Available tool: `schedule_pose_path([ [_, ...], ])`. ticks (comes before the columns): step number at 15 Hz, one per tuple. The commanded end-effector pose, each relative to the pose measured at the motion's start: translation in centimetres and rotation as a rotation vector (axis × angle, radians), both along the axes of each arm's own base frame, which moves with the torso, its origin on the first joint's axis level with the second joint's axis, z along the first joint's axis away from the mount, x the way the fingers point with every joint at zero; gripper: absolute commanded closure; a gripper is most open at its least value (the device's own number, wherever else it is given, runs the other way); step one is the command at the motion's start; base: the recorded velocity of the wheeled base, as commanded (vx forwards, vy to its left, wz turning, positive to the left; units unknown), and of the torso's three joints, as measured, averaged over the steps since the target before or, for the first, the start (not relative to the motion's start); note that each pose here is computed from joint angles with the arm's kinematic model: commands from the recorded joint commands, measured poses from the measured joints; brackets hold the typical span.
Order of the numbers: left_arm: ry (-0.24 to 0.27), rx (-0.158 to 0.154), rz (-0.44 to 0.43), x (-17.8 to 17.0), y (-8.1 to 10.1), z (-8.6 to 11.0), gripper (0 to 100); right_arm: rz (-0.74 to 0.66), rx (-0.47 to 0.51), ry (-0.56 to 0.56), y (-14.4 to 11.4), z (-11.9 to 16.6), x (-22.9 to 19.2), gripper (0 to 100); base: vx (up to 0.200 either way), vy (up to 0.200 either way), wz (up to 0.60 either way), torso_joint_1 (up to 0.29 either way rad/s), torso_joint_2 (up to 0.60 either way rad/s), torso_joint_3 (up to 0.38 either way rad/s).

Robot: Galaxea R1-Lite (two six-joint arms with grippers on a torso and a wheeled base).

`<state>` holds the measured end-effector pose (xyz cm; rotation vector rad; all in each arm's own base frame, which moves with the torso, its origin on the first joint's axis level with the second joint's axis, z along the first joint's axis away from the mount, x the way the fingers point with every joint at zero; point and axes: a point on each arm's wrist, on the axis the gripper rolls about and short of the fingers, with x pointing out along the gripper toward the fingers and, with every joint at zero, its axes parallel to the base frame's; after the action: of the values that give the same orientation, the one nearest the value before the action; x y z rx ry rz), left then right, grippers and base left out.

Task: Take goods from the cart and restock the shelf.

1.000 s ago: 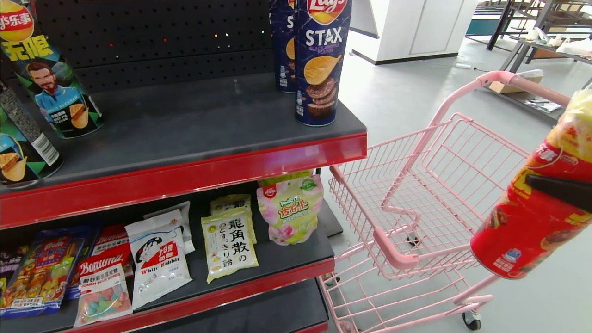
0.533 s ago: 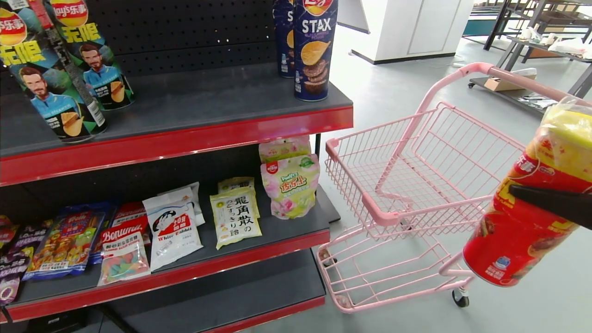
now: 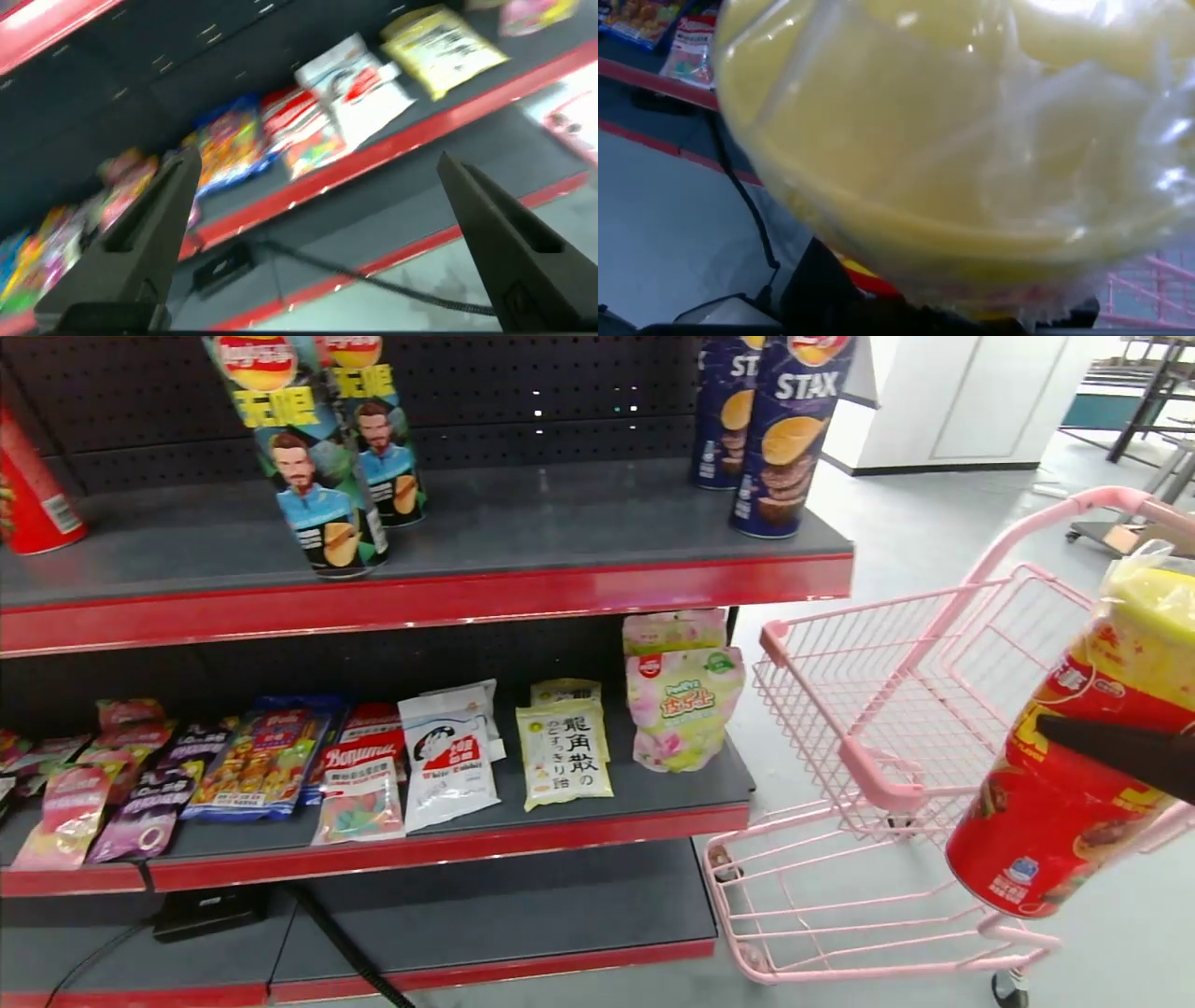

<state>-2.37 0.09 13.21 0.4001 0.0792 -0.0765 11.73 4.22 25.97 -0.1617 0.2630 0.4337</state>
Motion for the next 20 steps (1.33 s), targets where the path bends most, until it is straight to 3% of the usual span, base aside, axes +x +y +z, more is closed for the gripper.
schedule_pose_path([
  [1, 0.001, 0.0, -0.001, 0.01, 0.0, -0.04, 0, 0.002, 0.002, -0.003, -0.02, 0.05, -0.08, 100, 0.0, 0.0, 0.0, 0.0, 0.0, 0.0],
  [6, 0.005, 0.0, -0.001, 0.03, 0.0, -0.13, 0, 0.003, 0.001, -0.008, -0.02, 0.15, -0.08, 100, 0.0, 0.0, 0.0, 0.032, -0.11, -0.088],
  [18, -0.002, 0.0, -0.002, 0.0, 0.0, 0.13, 0, 0.01, 0.021, -0.057, -0.1, 0.91, -0.43, 100, 0.0, 0.0, 0.0, 0.176, -0.54, -0.364],
  [20, 0.001, 0.014, -0.004, 0.04, 0.0, 0.14, 0, 0.007, 0.021, -0.058, -0.12, 0.89, -0.41, 100, 0.0, 0.0, 0.0, 0.19, -0.5, -0.305],
])
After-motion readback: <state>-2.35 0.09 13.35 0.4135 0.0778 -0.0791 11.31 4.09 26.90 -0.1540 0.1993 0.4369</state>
